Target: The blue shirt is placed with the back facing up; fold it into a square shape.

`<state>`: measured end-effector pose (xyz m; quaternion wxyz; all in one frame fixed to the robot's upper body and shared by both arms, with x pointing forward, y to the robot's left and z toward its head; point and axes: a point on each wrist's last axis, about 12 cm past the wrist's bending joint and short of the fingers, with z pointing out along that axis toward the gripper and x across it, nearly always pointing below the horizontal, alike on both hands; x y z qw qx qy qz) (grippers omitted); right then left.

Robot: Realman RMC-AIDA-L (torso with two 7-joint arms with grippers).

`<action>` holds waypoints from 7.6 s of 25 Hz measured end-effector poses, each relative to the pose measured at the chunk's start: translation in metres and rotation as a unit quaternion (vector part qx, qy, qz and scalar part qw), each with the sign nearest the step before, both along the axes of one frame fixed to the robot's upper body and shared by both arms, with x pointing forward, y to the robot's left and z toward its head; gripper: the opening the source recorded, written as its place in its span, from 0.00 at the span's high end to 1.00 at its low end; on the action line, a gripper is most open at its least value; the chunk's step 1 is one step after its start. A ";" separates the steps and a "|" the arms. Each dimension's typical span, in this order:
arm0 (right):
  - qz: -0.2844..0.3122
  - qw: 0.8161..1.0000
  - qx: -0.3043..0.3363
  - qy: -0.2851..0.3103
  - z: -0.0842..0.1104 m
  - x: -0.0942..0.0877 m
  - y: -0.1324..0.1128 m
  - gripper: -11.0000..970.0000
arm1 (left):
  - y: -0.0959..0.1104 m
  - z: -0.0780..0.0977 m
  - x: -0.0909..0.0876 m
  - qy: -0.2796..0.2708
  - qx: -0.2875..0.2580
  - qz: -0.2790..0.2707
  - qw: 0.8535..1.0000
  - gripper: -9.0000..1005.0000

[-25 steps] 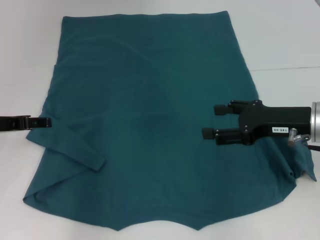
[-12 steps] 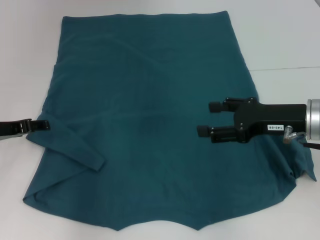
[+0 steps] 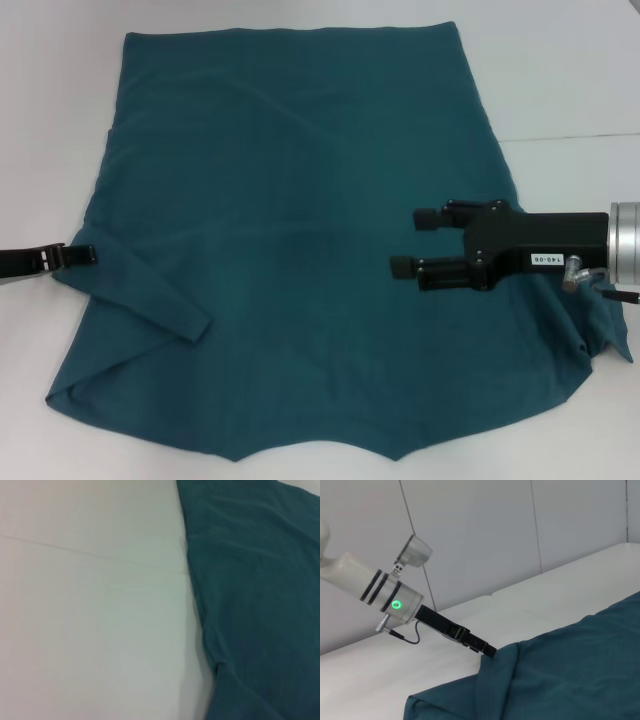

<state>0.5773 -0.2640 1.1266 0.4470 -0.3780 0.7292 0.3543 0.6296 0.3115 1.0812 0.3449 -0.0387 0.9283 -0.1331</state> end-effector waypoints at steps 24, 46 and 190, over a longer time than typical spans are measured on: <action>0.005 1.000 0.002 0.000 0.001 0.002 0.004 0.08 | -0.013 -0.006 0.006 0.007 0.009 -0.015 1.000 0.15; 0.003 1.000 0.005 0.006 0.000 0.001 0.003 0.08 | -0.020 0.001 0.006 -0.004 0.013 -0.044 0.999 0.43; -0.229 0.834 -0.448 0.226 -0.005 0.007 -0.033 0.47 | -0.004 0.016 -0.113 -0.099 -0.216 -0.340 0.910 0.29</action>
